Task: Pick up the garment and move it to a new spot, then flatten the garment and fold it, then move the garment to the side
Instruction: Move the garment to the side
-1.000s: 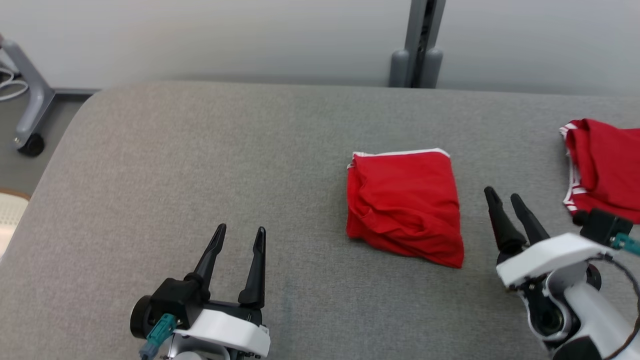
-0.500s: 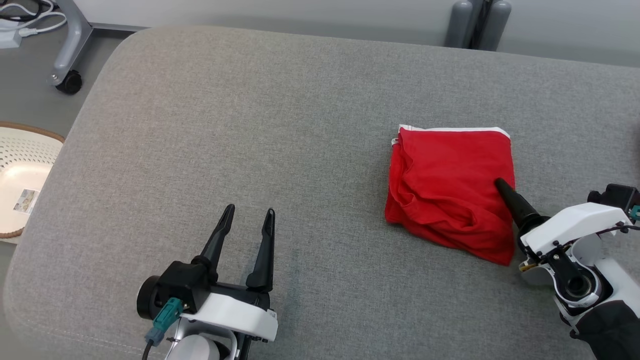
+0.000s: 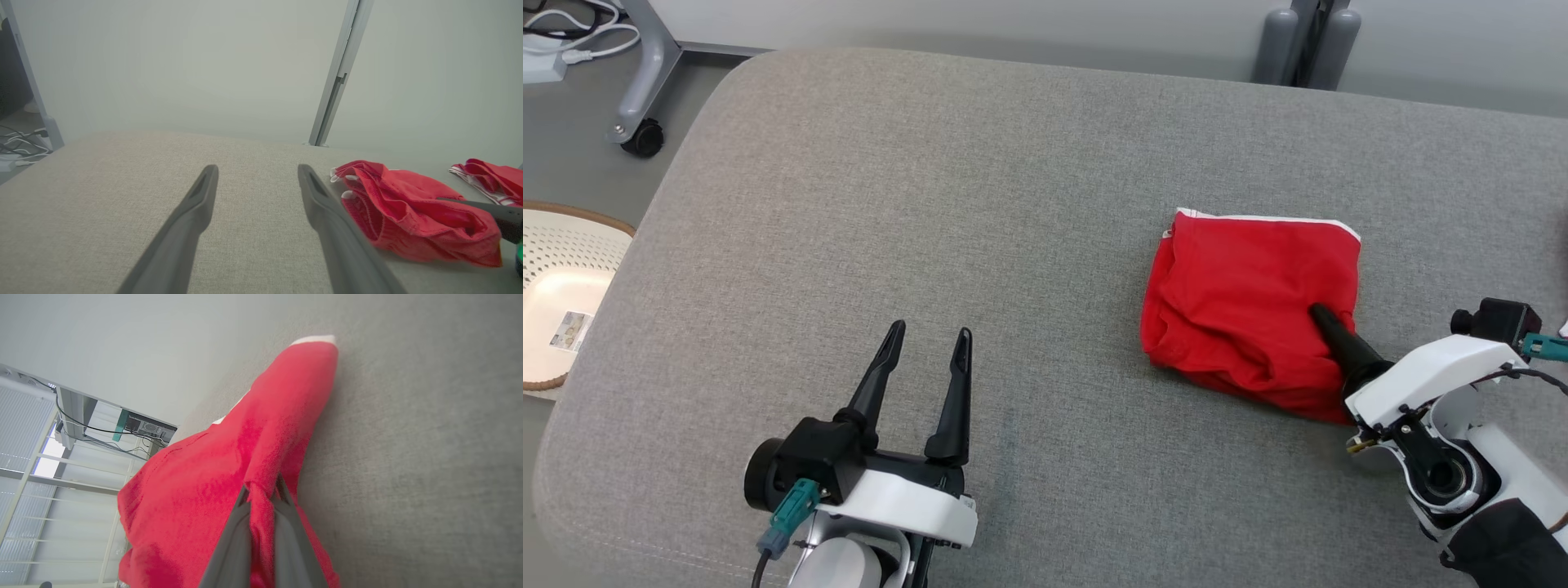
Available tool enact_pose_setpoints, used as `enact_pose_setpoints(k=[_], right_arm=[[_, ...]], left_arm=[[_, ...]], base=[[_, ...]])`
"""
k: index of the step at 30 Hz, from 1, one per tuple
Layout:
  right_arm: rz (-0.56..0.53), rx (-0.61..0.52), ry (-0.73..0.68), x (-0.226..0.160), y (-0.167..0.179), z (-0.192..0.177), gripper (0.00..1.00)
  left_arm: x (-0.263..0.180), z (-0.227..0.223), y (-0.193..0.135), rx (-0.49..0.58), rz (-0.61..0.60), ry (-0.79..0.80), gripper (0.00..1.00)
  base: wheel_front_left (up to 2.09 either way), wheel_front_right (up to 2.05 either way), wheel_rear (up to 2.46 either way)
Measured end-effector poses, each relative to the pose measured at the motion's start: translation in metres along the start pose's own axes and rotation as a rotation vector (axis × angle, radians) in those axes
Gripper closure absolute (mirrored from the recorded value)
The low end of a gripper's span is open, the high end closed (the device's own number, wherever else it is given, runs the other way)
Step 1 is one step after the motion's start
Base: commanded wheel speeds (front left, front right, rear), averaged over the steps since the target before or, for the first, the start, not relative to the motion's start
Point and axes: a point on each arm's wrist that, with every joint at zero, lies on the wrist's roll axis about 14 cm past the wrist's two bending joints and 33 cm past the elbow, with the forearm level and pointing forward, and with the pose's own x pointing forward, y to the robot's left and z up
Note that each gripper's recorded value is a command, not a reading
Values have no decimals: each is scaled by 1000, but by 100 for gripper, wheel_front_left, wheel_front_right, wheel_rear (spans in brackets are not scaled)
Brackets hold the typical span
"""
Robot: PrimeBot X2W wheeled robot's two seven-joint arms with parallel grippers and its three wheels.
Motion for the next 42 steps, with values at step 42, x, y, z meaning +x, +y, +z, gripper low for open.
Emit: enact_pose_setpoints(k=[42], right_arm=[[-148, -885, -350, -49, -22, 152, 100]], left_arm=[[63, -41, -134, 19, -462, 40, 0]], base=[[0, 0, 0]])
